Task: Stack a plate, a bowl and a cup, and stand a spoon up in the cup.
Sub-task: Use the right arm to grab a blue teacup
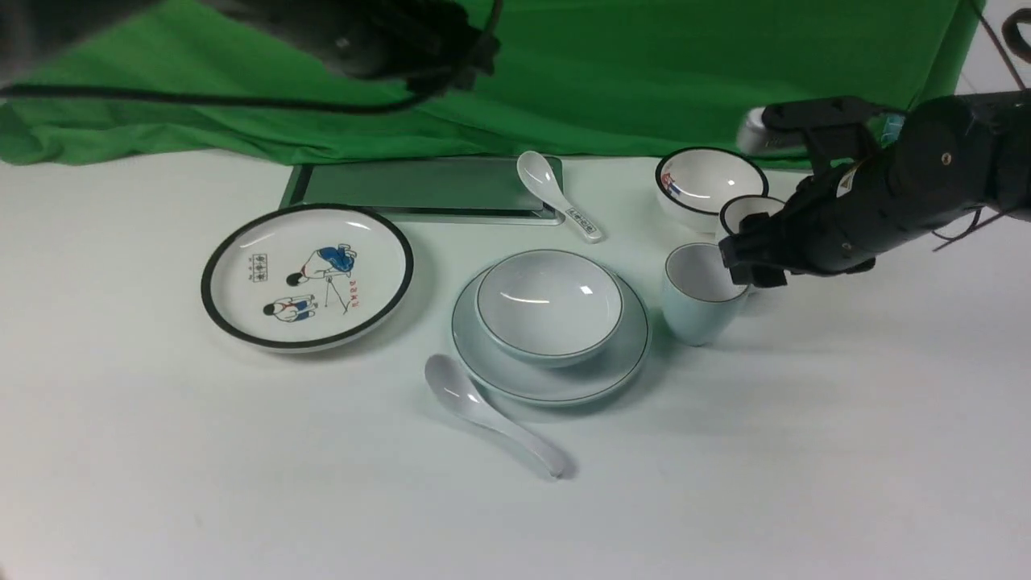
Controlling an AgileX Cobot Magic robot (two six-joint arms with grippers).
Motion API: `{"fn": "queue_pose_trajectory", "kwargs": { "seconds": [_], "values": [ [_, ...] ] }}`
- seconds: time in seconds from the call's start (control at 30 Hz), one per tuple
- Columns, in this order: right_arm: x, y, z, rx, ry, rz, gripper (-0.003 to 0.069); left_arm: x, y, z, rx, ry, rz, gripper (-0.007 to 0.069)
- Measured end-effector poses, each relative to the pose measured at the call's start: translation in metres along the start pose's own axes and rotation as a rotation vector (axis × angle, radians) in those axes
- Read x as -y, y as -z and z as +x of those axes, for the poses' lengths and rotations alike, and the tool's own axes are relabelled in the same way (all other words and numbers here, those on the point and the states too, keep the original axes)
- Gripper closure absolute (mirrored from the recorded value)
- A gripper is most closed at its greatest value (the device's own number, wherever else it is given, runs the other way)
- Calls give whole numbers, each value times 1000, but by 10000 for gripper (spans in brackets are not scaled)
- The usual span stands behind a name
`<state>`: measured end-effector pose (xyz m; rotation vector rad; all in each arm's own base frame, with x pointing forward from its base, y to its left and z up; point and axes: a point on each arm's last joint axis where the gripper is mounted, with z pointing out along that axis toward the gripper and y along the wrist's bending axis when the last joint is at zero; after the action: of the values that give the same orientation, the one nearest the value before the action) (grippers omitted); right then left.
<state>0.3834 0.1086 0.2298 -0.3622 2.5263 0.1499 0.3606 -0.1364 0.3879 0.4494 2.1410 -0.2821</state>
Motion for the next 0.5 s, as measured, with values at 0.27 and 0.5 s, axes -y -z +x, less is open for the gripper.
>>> {"fn": "queue_pose_trajectory", "kwargs": {
  "seconds": [0.27, 0.5],
  "values": [
    [1, -29, -2, -10, -53, 3, 421, 5, 83, 50, 12, -67, -50, 529],
    [1, -29, -5, 11, -29, 4, 594, 6, 138, 115, -31, -147, -112, 584]
  ]
}}
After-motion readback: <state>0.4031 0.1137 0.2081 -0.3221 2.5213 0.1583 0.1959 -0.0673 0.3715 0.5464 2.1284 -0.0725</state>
